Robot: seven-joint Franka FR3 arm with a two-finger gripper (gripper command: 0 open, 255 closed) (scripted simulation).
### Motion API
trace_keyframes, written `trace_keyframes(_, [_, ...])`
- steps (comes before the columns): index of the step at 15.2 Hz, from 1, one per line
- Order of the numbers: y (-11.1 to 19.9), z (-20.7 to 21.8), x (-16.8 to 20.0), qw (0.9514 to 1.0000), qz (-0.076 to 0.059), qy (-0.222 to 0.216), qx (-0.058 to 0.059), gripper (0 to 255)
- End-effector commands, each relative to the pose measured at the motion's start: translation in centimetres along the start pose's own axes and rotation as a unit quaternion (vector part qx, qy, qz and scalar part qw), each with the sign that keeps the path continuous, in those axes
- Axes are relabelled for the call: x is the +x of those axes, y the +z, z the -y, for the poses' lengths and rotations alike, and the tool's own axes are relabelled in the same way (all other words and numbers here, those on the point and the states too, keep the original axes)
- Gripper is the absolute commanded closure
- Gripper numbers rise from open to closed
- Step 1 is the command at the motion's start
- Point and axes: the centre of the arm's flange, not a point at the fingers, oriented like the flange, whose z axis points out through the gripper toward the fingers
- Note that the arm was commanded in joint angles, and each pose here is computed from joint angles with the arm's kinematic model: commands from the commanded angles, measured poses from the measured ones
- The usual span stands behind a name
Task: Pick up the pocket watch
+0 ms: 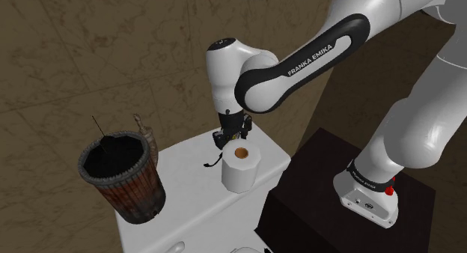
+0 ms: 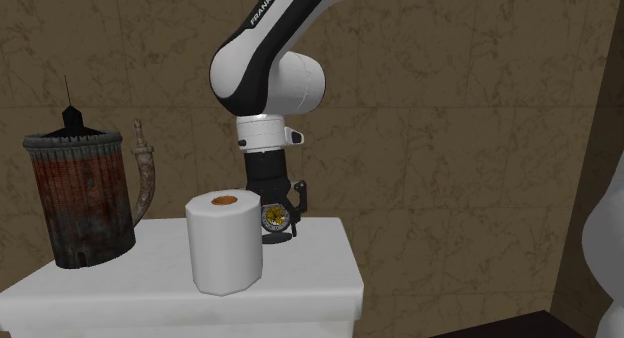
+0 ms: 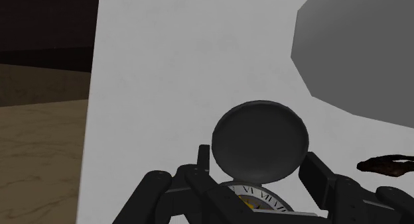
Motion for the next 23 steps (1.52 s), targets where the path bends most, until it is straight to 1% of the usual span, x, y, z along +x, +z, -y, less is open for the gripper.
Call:
trace_keyframes(1, [0.0,0.0,0.0,1.0,0.0,0.0,0.0,255])
trace_keyframes(7, [0.0,0.0,0.0,1.0,0.0,0.0,0.0,255])
trace_keyframes(22, [-7.8,-0.7,-1.2,1.0,0.0,0.0,0.0,255])
trace_keyframes(23, [-7.9,-0.7,-1.2,1.0,0.0,0.0,0.0,255])
